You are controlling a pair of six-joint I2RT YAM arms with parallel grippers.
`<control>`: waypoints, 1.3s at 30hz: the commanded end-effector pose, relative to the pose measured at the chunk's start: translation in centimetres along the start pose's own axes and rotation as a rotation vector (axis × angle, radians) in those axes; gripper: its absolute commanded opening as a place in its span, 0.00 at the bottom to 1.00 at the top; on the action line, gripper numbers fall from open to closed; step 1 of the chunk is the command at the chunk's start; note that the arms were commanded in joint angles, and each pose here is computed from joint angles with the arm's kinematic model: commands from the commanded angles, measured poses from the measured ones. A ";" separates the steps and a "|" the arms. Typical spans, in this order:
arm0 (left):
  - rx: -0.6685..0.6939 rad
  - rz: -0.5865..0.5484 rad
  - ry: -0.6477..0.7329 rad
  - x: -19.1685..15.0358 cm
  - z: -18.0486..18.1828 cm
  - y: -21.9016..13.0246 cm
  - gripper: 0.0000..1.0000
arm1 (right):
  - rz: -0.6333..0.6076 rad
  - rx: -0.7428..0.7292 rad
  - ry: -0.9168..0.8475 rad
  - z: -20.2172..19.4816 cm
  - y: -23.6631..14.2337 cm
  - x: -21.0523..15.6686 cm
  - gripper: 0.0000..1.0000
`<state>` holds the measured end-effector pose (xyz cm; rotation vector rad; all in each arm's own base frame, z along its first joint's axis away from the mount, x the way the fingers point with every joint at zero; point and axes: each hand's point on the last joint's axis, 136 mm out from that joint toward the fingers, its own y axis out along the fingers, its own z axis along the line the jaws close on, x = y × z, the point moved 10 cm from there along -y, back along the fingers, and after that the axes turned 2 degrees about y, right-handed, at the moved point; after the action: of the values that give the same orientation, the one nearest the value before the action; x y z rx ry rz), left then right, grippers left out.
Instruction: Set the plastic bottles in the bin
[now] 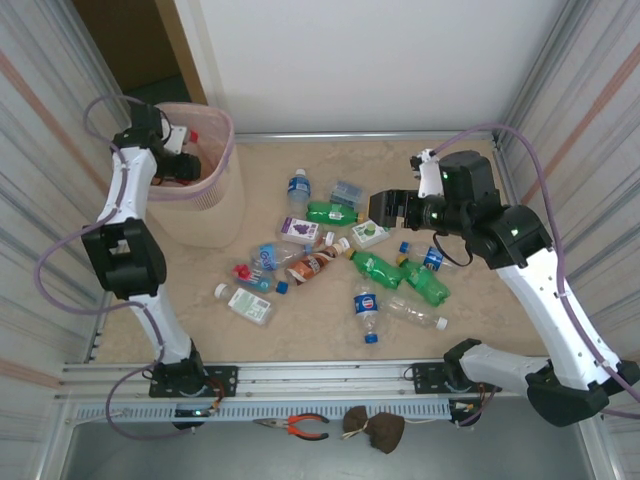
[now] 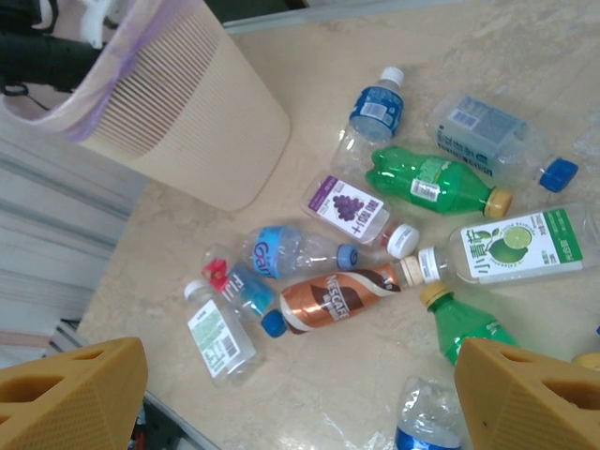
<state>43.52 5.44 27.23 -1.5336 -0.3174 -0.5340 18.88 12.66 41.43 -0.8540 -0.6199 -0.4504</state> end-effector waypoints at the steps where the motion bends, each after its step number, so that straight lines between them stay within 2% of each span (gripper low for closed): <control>1: 0.012 0.044 -0.042 -0.6 0.6 1.1 0.55 | 0.004 -0.017 0.032 -0.5 0.0 -0.3 0.85; 15: 0.034 0.134 -0.139 -2.0 3.1 5.0 0.62 | 0.029 -0.054 0.055 -1.7 0.7 -1.2 0.85; 22: -0.023 0.055 -0.148 -1.3 2.3 2.6 0.76 | 0.082 -0.133 0.085 -3.1 1.5 -1.8 0.85; 39: -0.165 -0.160 -0.174 0.7 0.0 -5.3 0.79 | 0.284 -0.264 0.085 -5.4 3.7 -5.0 0.80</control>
<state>42.35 6.23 30.02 -1.6777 -0.4976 -0.5129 19.48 11.18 34.47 -1.0924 -0.3826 -0.3694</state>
